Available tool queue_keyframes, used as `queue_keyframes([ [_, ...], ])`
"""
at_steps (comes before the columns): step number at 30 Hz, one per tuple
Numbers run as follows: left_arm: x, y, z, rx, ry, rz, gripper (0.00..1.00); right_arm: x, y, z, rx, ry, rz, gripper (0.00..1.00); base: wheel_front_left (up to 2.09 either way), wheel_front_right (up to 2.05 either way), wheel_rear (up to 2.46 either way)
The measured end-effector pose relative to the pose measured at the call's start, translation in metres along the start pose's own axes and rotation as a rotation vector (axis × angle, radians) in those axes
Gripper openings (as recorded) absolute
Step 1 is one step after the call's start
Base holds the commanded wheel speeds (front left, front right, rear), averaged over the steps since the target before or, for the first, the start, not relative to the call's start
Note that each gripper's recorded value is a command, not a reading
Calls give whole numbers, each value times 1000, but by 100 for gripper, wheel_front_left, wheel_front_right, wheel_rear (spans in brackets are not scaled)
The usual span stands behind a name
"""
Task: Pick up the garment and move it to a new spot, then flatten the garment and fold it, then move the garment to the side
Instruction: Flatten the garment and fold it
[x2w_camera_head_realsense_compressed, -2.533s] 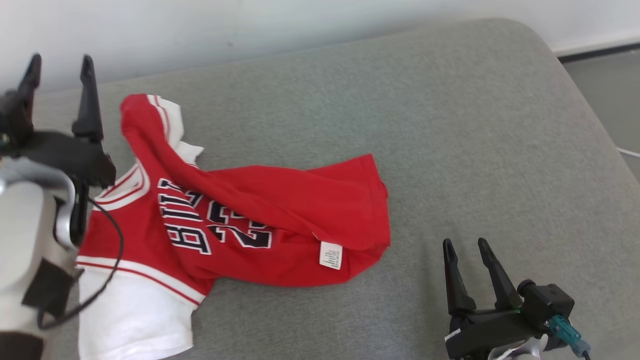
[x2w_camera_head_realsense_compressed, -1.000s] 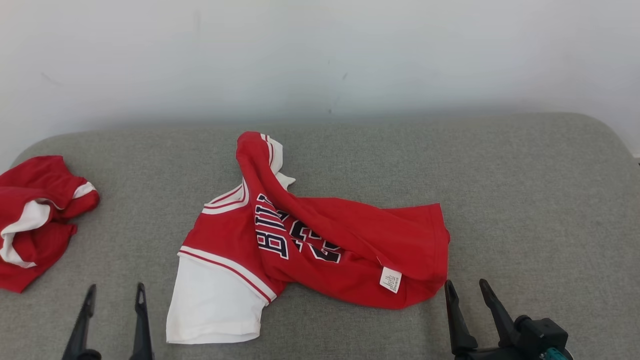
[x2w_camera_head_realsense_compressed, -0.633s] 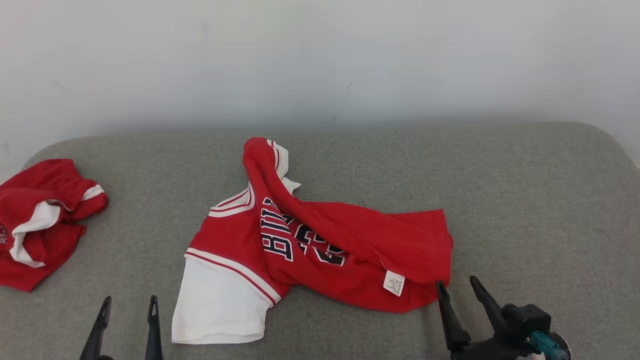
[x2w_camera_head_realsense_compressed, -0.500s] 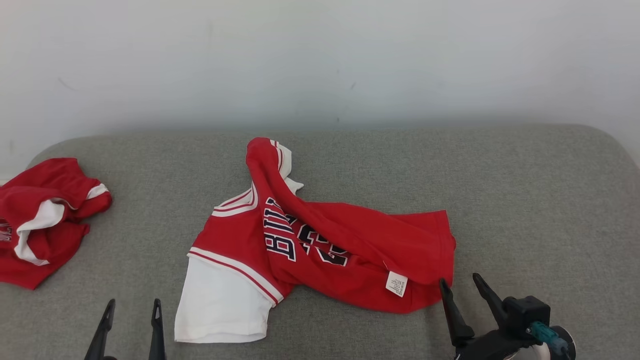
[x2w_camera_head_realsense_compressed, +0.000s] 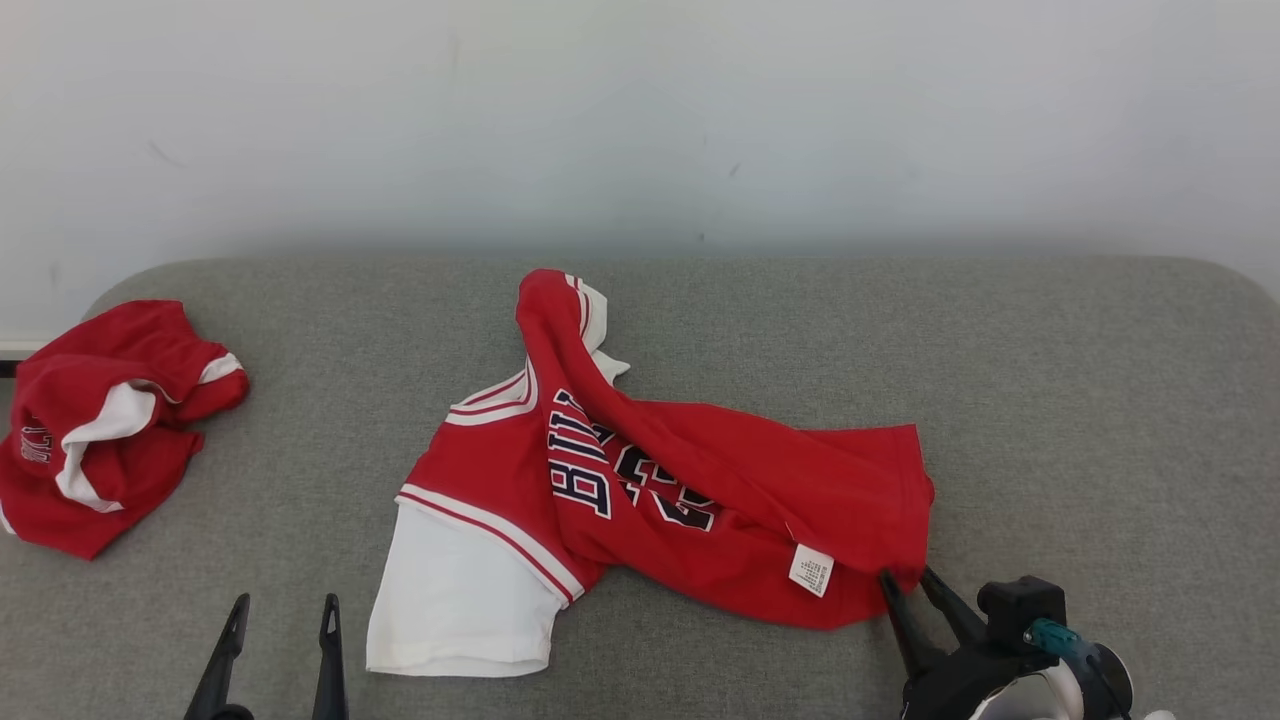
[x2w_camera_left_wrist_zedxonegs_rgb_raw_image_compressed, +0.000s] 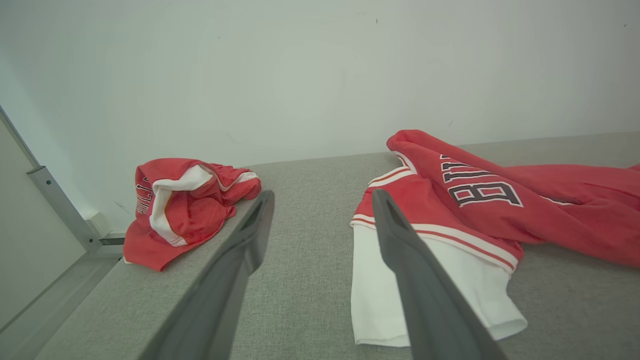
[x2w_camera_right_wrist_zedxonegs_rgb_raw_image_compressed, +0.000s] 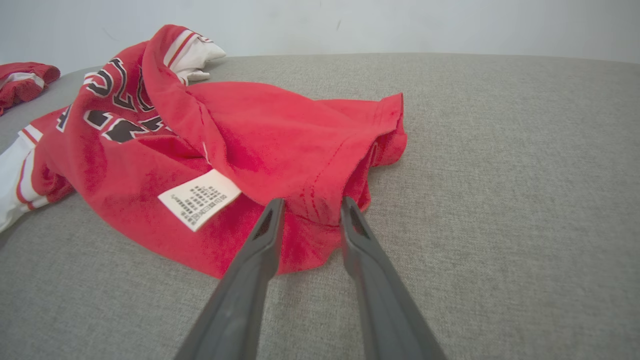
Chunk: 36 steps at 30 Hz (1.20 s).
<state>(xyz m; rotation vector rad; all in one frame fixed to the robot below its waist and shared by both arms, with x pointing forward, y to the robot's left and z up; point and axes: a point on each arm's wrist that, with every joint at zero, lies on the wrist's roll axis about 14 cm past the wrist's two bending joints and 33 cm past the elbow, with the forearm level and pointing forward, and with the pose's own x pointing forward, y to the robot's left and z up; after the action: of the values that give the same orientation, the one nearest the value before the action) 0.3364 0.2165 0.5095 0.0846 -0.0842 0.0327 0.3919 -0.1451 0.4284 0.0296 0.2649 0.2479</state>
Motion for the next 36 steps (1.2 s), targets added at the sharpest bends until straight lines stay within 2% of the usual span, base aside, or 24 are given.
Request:
queue_keyframes([
  [1, 0, 0, 0, -1, 1, 2, 100, 1, 0, -1, 3, 5, 1, 0, 0, 0, 0],
  [5, 1, 0, -2, -7, 5, 2, 100, 10, -1, 4, -14, -2, 14, 0, 0, 0, 0],
  [8, 2, 2, -2, -10, 4, 8, 100, 19, -2, 24, -30, -58, 24, 0, 0, 0, 0],
  [15, 5, 2, -1, -18, 0, 9, 100, 37, -3, 103, -56, -255, 60, 0, 0, 0, 0],
  [19, 6, -1, 0, -28, -3, 7, 100, 42, -7, 140, -94, -322, 73, 0, 0, 0, 0],
  [26, 14, -2, 1, -37, -5, -1, 100, 62, -17, 165, -108, -324, 69, 0, 0, 0, 0],
  [32, 25, -6, -1, -41, -2, -12, 100, 94, -25, 192, -216, -311, 60, 0, 0, 0, 0],
  [36, 33, -11, -3, -43, 2, -21, 100, 119, -33, 198, -203, -274, 34, 0, 0, 0, 0],
])
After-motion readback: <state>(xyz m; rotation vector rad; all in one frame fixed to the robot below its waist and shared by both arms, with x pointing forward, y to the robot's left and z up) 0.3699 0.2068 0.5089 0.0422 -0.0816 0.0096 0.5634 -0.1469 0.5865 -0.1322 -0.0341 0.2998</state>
